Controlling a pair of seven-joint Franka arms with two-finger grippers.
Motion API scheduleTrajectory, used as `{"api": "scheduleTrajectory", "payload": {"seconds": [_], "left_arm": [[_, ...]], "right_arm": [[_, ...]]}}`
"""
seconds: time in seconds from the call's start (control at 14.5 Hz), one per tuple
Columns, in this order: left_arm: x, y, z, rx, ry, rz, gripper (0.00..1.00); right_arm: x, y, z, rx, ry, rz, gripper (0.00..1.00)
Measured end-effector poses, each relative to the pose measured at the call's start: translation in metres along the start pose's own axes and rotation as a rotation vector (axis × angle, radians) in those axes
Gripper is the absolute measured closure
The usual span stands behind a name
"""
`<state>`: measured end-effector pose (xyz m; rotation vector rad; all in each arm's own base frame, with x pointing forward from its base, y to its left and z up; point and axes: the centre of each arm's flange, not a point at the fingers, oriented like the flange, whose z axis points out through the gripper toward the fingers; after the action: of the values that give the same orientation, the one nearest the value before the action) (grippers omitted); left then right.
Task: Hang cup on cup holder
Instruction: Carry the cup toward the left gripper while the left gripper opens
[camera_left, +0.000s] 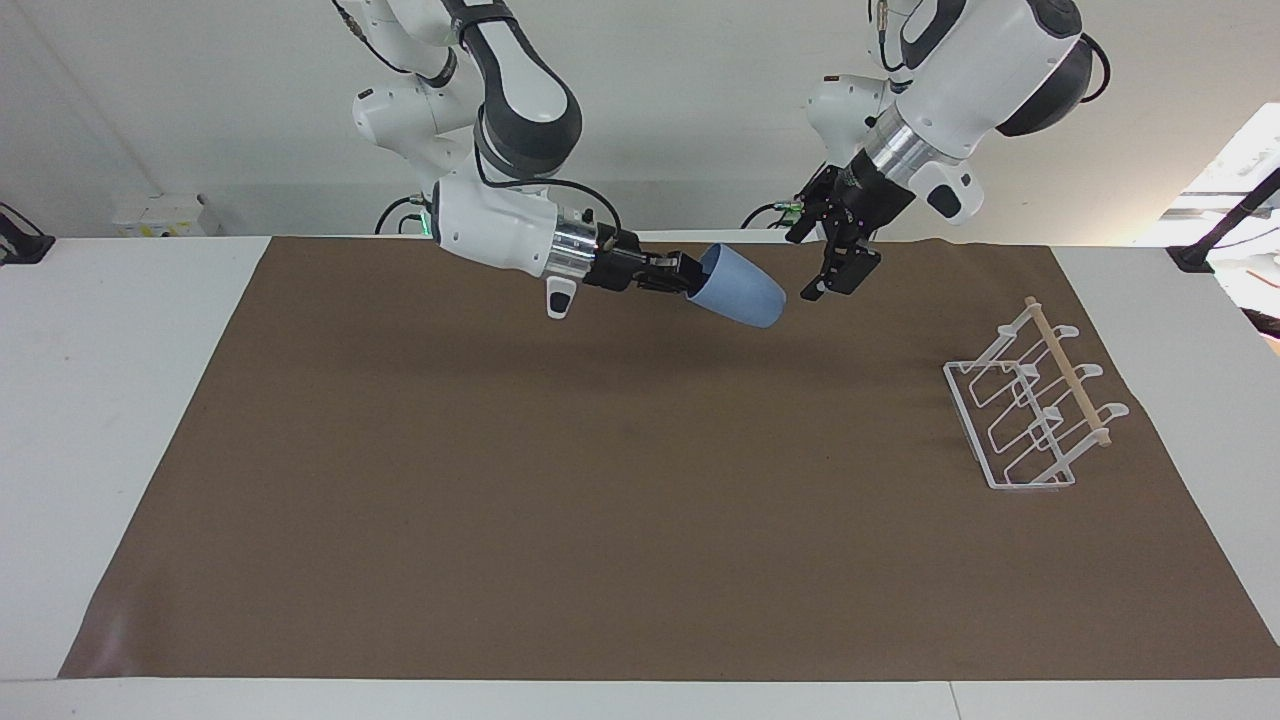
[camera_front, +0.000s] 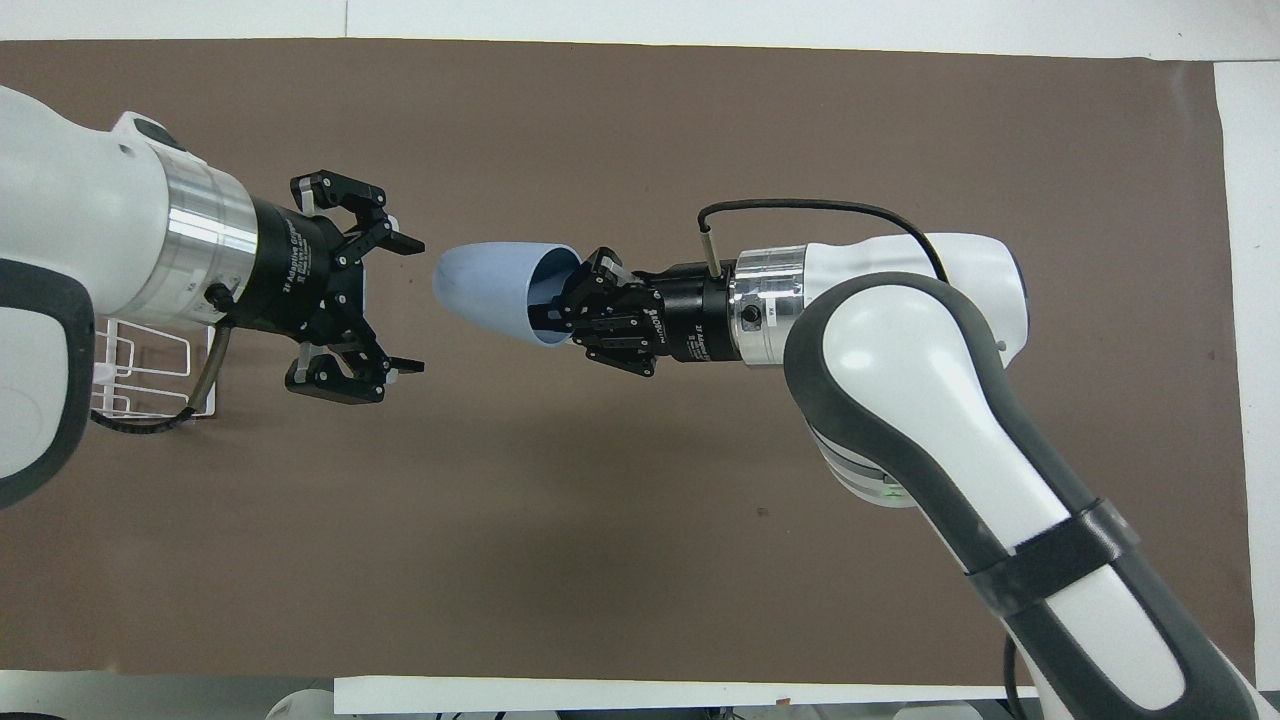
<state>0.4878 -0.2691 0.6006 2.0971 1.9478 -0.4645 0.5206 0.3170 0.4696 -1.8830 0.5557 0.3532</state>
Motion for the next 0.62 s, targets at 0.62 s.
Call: {"api": "scheduleTrajectory", "payload": {"seconds": [0.62], "left_arm": [[-0.003,0.020,0.033,-0.039,-0.023,-0.005,0.00]], "right_arm": [[-0.001,0.000,0.001,-0.002,-0.002,-0.001,0.93]]}}
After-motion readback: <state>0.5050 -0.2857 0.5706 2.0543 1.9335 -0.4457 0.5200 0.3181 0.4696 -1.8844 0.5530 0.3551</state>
